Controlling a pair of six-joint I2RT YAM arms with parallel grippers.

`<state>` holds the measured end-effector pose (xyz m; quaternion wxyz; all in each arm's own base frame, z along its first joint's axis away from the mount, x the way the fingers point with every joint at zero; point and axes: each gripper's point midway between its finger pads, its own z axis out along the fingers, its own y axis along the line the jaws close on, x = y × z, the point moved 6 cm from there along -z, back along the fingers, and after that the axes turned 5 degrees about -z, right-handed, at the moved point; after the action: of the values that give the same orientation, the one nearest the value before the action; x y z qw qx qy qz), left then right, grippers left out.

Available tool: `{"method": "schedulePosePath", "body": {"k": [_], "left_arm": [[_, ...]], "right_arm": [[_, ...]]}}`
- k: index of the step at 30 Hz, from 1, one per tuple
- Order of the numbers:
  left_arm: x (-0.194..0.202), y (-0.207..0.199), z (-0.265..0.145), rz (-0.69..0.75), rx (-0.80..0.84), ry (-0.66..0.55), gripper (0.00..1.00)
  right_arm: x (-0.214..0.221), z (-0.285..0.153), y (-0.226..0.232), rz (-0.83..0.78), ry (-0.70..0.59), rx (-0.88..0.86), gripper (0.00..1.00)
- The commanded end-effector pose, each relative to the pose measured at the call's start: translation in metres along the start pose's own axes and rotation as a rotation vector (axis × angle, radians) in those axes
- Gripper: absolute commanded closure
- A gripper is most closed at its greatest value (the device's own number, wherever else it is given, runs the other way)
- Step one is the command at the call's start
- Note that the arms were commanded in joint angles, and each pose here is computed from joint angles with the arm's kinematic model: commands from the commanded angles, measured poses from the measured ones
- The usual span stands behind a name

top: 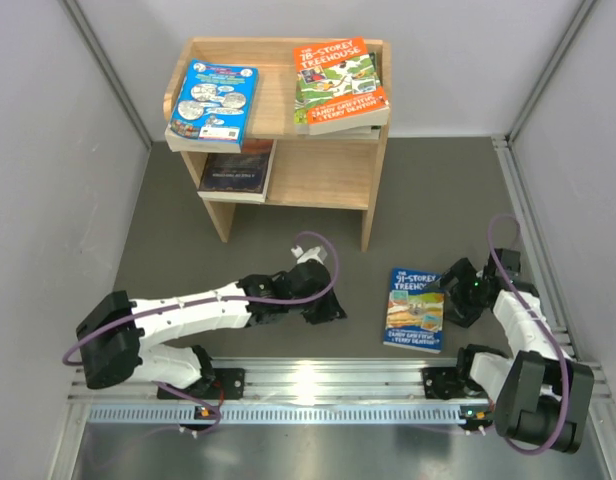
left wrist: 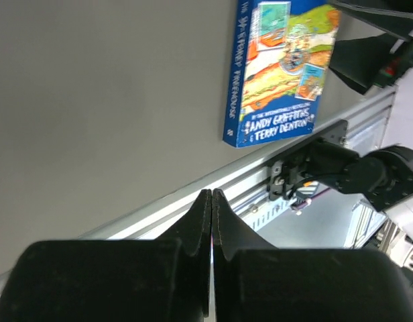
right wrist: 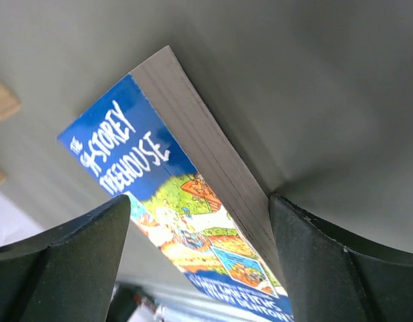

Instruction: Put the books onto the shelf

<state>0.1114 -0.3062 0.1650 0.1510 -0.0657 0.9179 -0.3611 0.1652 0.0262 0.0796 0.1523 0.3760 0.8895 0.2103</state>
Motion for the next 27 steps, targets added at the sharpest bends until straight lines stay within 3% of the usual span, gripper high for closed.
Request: {"method": "schedulePosePath", "body": {"k": [1, 6, 13, 18, 21, 27], "left_arm": [[0.006, 0.011, -0.006, -0.114, -0.027, -0.025, 1.00], [0.007, 0.004, -0.018, -0.177, -0.018, -0.041, 1.00], [-0.001, -0.014, -0.020, -0.057, -0.184, 0.000, 1.00], [0.000, -0.026, -0.013, -0.117, -0.105, -0.001, 1.00], [0.003, -0.014, -0.010, -0.144, -0.088, -0.015, 1.00], [0.007, 0.018, -0.019, -0.178, -0.120, -0.060, 1.00]], "right_arm": [[0.037, 0.012, -0.024, -0.012, 0.163, 0.061, 0.15], [0.042, 0.013, -0.018, -0.004, 0.197, 0.011, 0.16], [0.041, 0.016, -0.009, -0.035, 0.198, -0.026, 0.17], [0.040, 0.011, 0.041, -0.213, 0.194, -0.080, 0.17], [0.047, 0.004, 0.067, -0.257, 0.184, -0.117, 0.17], [0.076, 0.002, 0.072, -0.183, 0.220, -0.204, 0.18]]}}
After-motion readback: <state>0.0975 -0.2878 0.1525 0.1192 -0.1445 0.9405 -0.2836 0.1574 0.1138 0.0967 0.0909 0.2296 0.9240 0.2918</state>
